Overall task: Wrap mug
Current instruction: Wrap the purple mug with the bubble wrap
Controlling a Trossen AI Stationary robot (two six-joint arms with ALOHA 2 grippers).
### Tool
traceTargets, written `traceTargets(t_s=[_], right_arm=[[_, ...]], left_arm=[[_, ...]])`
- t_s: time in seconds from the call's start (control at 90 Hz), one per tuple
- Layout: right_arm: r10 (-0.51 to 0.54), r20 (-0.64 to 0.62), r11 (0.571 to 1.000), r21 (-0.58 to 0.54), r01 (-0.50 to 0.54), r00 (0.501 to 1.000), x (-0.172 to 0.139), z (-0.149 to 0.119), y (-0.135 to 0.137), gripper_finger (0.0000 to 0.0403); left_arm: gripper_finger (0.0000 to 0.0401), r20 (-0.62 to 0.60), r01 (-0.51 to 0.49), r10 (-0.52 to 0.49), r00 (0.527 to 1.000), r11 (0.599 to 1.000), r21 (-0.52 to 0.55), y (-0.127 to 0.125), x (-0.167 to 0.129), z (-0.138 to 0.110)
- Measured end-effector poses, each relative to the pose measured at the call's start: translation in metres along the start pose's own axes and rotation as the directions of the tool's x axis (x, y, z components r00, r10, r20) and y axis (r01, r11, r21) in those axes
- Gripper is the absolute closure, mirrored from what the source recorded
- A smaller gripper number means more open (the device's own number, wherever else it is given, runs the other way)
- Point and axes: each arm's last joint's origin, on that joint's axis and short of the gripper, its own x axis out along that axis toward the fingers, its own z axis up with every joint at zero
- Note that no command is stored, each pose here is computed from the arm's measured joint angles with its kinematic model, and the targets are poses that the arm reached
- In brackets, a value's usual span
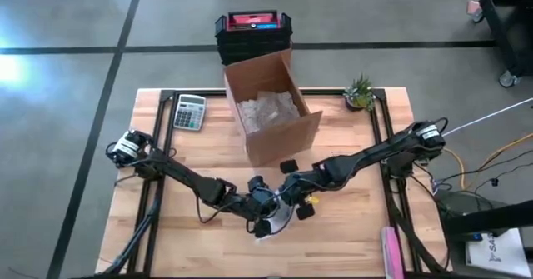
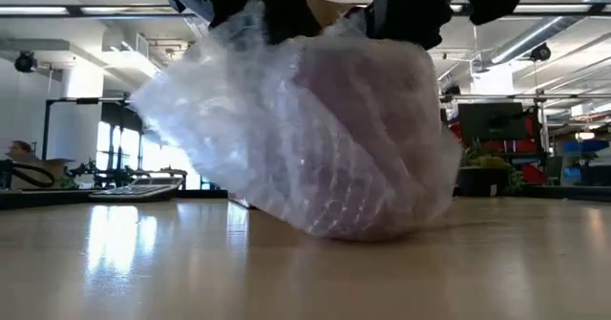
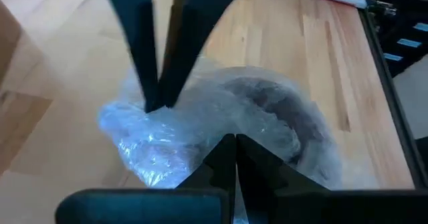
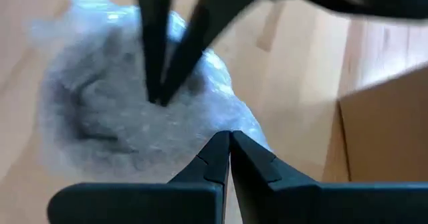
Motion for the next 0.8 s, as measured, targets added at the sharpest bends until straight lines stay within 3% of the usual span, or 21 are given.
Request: traceTargets(t_s=[0.278,0.511,0.8], right_arm=[[0.028,-0.009,0.997,-0.076,-0.028,1.0,0.007,0.001,0.015,0.0403],[0.092,0.008,0.994,-0.057,-0.092,0.996,0.014,0.0,0.017,0.0403],[0.095,-0.059,0.995,0.018,-0.094,0.994,0.034,-0.012,0.018,0.0403]], left_arm=[[0.0401,-0.007,0.004,-0.004,1.0,1.0,0.001,0.0,0.0,-0.001],[0.0401,-0.009,0.004,-0.004,1.0,1.0,0.002,0.0,0.001,-0.001],[0.0401,0.019,-0.018,0.018,1.0,1.0,0.006,0.0,0.001,0.005]])
